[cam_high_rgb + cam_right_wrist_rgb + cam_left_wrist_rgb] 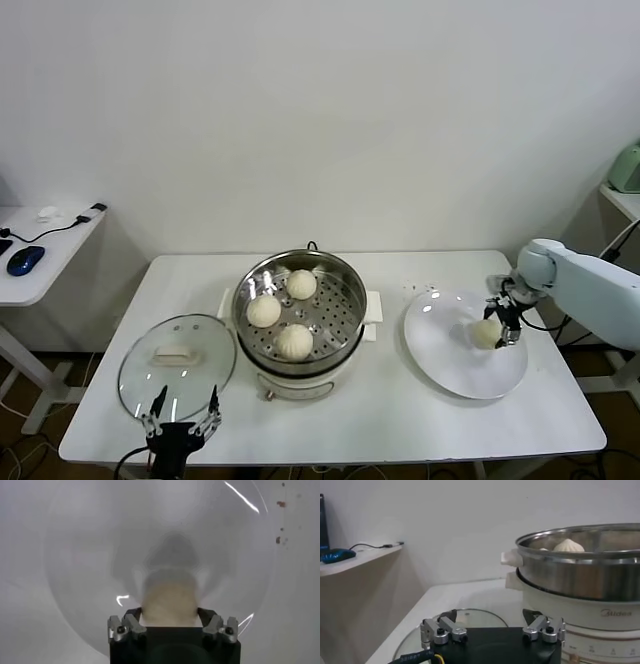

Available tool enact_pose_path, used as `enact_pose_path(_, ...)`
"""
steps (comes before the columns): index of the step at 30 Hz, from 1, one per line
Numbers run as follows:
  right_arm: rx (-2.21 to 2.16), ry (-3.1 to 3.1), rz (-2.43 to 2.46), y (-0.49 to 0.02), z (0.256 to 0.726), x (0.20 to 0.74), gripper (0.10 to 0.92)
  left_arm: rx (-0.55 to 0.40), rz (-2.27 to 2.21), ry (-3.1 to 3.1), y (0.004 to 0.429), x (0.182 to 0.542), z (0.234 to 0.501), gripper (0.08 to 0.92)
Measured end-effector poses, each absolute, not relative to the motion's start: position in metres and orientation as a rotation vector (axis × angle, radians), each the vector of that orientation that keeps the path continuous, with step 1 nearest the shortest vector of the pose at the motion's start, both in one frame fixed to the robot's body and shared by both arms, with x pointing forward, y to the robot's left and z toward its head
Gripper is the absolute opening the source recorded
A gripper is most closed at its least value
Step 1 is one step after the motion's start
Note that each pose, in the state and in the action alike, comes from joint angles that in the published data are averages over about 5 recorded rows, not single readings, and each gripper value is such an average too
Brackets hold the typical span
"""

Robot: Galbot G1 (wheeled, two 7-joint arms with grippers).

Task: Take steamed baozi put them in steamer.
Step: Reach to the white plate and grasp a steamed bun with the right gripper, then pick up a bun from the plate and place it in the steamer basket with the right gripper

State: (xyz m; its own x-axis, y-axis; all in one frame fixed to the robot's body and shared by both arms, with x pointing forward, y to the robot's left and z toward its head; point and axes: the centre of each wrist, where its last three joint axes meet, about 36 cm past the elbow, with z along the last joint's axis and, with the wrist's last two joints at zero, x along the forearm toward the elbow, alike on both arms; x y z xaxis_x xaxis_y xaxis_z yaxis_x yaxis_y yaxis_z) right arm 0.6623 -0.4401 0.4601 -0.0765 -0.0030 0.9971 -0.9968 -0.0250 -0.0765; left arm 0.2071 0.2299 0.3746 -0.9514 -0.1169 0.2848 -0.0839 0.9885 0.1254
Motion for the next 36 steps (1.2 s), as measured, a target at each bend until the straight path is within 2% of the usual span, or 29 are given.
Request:
enact_pose_path(6, 1.189, -1.261, 1.287, -0.437, 0.472, 0.664, 0.686, 0.145, -0.163, -2.84, 0.23, 0.207, 0.377, 0.823)
enact_pose_path(10, 1.201, -1.282, 1.305, -0.427, 0.502, 0.669, 0.681, 0.14, -0.162, -2.843, 0.229, 0.208, 0.378, 0.823)
enact_pose_path(18, 1.278, -1.375, 1.363, -0.361, 0.621, 0.681, 0.684, 0.125, -0.146, -2.855, 0.225, 0.214, 0.383, 0.823)
enact_pose_path(22, 1.344, -1.439, 1.374, -0.312, 0.684, 0.672, 0.685, 0.11, -0.136, -2.861, 0.224, 0.218, 0.384, 0.823)
enact_pose_path(26, 1.417, -1.479, 1.364, -0.258, 0.724, 0.657, 0.686, 0.104, -0.129, -2.867, 0.226, 0.222, 0.387, 0.823)
enact_pose_path(31, 1.475, -1.481, 1.35, -0.197, 0.738, 0.642, 0.687, 0.106, -0.127, -2.876, 0.228, 0.228, 0.388, 0.823)
enact_pose_path(36, 1.496, -1.439, 1.341, -0.15, 0.718, 0.635, 0.685, 0.113, -0.128, -2.878, 0.231, 0.232, 0.388, 0.823)
